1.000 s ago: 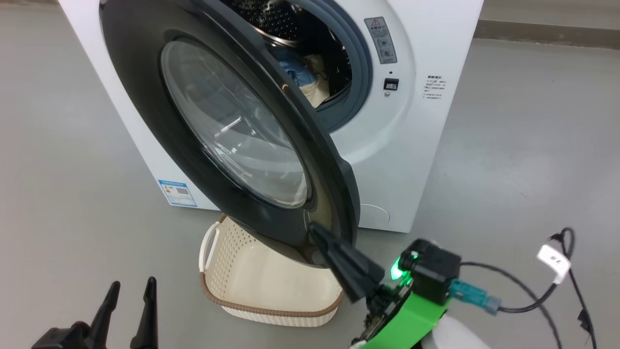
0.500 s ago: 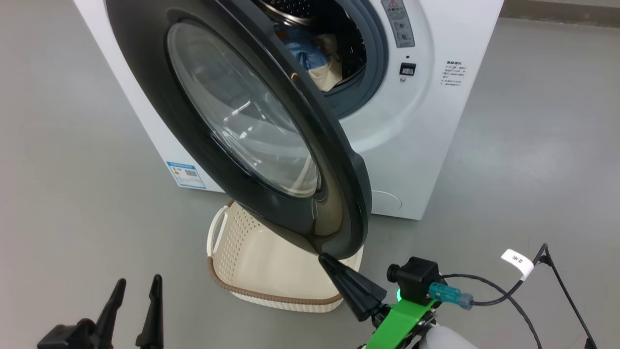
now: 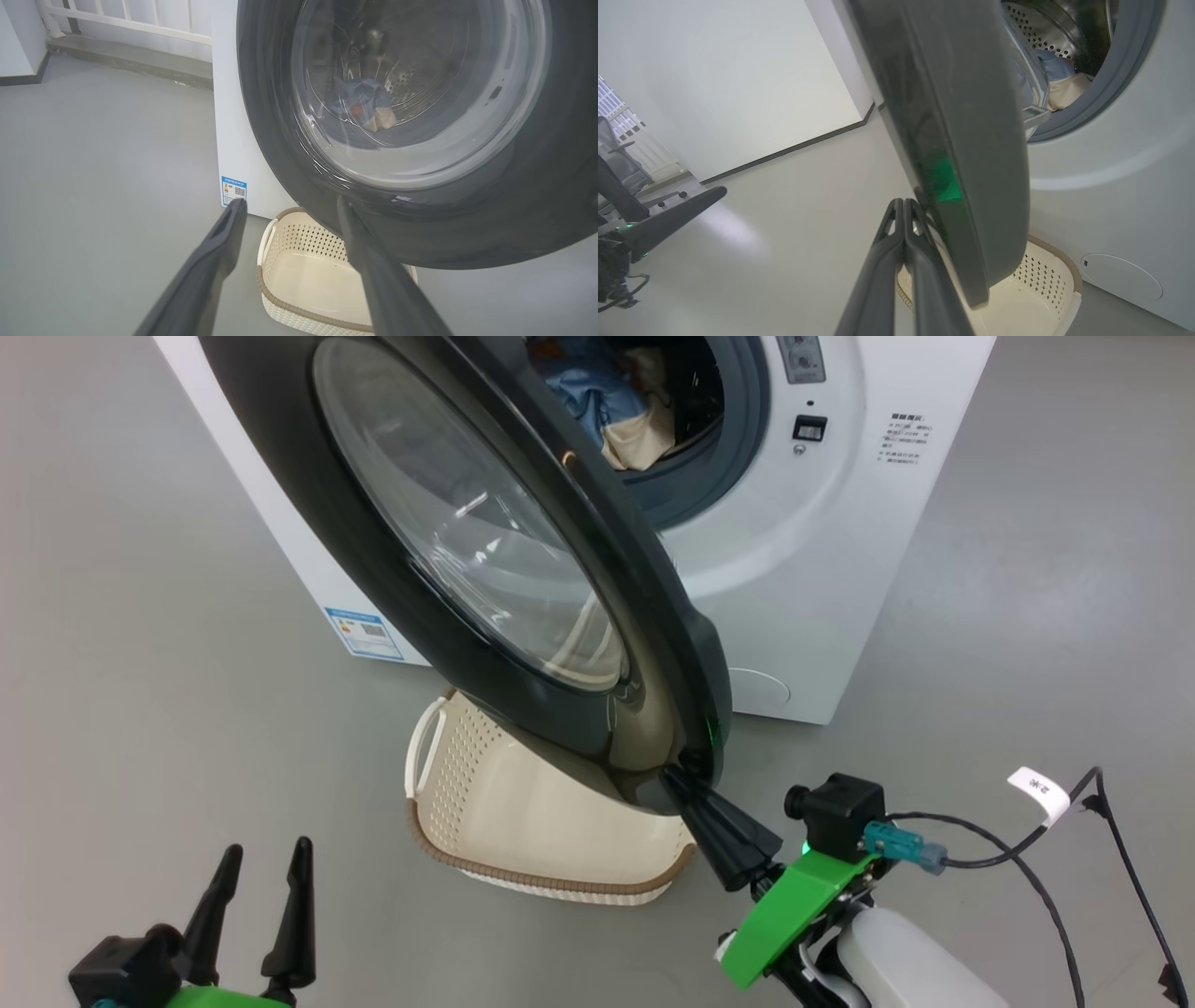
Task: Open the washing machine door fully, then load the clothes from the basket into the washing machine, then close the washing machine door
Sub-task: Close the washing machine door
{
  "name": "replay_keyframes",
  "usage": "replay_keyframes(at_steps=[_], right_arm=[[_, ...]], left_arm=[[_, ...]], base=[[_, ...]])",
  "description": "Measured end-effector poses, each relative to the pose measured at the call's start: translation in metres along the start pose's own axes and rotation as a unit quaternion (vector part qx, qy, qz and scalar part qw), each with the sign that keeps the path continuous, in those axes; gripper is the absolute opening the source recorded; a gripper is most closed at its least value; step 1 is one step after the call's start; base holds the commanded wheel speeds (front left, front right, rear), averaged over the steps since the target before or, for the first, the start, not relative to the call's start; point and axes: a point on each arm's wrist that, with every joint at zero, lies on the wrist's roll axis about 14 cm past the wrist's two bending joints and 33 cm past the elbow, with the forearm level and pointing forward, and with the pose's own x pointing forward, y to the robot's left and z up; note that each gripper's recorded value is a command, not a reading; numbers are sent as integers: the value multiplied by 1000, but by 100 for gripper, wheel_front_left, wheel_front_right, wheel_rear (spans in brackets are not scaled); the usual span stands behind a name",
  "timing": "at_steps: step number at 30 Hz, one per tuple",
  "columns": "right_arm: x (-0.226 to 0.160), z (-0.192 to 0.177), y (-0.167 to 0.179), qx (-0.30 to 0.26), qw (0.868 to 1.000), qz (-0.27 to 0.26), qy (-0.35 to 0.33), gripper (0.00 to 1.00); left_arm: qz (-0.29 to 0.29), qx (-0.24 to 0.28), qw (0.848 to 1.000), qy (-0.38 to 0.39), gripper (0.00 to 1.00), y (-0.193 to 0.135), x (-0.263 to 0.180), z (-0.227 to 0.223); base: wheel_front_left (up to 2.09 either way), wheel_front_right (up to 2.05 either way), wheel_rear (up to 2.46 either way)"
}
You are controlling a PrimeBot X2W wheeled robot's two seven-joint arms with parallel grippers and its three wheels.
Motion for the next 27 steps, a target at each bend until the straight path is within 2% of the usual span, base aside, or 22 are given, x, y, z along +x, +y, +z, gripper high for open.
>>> replay_keyframes(at_steps=[8,27], right_arm=[[11,8,-21,5,1000,-21,-12,0],[49,47,-96,5,993,-91,-69,0]], left_arm=[[-6,2,1000,-4,100,-5,13,3],[-5,-3,1000,-4,100,-12,36,-1]], base=[[0,0,0],[0,0,0]])
